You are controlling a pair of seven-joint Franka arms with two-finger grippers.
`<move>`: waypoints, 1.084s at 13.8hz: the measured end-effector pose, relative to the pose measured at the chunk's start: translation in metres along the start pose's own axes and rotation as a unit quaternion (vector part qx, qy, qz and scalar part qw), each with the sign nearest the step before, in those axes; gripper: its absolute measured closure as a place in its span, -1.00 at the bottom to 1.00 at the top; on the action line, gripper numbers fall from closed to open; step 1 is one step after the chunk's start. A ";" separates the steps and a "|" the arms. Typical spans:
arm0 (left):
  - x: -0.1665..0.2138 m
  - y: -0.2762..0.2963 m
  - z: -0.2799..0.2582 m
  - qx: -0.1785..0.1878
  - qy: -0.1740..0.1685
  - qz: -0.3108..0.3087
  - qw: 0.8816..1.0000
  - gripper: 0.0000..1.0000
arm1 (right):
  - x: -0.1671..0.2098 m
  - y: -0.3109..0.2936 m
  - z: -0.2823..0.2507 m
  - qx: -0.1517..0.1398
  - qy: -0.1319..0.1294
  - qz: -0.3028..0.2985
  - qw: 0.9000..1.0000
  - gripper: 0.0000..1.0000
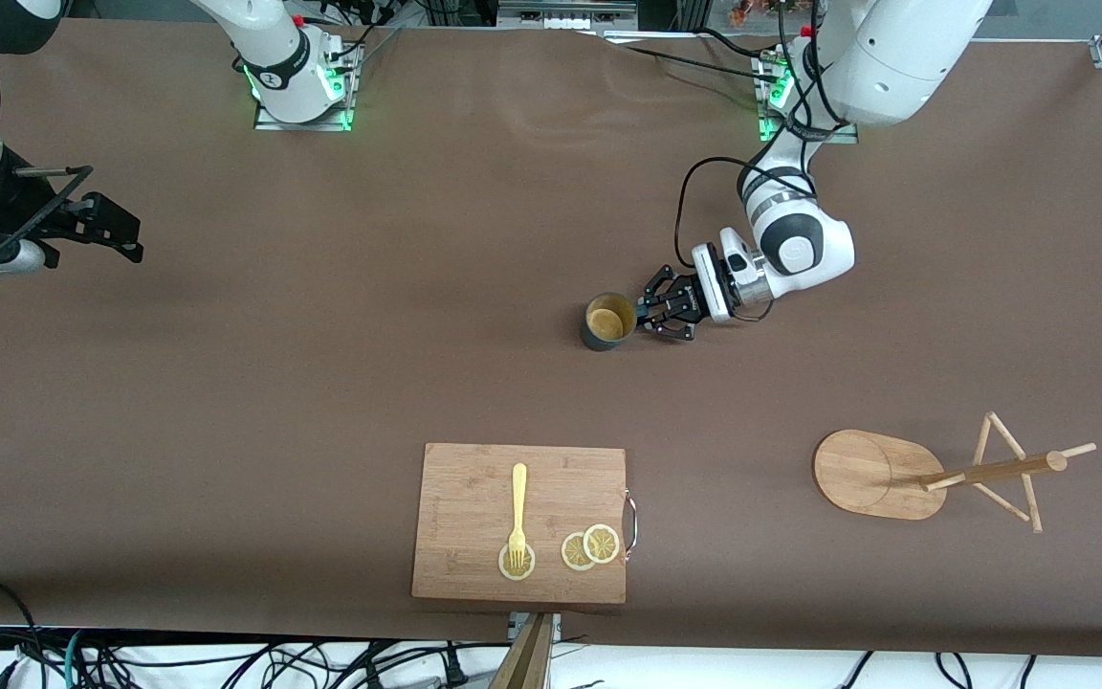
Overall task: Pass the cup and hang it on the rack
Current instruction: 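Lift the mug by its handle with the left gripper toward the rack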
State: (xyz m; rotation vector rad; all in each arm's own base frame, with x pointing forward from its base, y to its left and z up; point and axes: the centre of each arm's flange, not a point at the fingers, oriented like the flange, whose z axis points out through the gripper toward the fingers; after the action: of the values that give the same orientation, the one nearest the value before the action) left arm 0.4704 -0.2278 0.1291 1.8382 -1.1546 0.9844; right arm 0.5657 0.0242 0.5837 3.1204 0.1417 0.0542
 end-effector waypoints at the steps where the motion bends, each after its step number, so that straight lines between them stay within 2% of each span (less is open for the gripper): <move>1: 0.008 -0.002 -0.003 0.004 0.005 -0.012 1.000 0.58 | 0.000 0.000 0.000 0.000 0.000 0.000 1.000 -1.00; 5: 0.052 -0.025 -0.038 -0.010 -0.001 -0.072 0.997 0.58 | 0.000 0.000 0.001 0.000 -0.001 0.000 1.000 -1.00; 8: 0.085 -0.052 -0.095 -0.050 0.006 -0.149 0.988 0.58 | 0.000 0.000 0.001 0.000 -0.001 0.000 1.000 -1.00; 10: 0.094 -0.068 -0.141 -0.076 0.022 -0.216 0.973 0.58 | 0.000 0.000 0.001 0.000 -0.001 0.000 1.000 -1.00; 12: 0.097 -0.080 -0.187 -0.096 0.039 -0.285 0.953 0.58 | 0.000 0.000 0.001 0.000 -0.001 0.000 1.000 -1.00; 15: 0.090 -0.092 -0.242 -0.126 0.073 -0.387 0.911 0.58 | 0.000 0.000 0.001 0.000 -0.001 0.000 1.000 -1.00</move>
State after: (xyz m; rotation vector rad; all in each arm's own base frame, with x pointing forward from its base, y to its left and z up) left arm 0.5303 -0.0188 0.2963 1.7376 -0.3565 0.4658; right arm 0.5660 0.0242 0.5830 3.1204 0.1416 0.0517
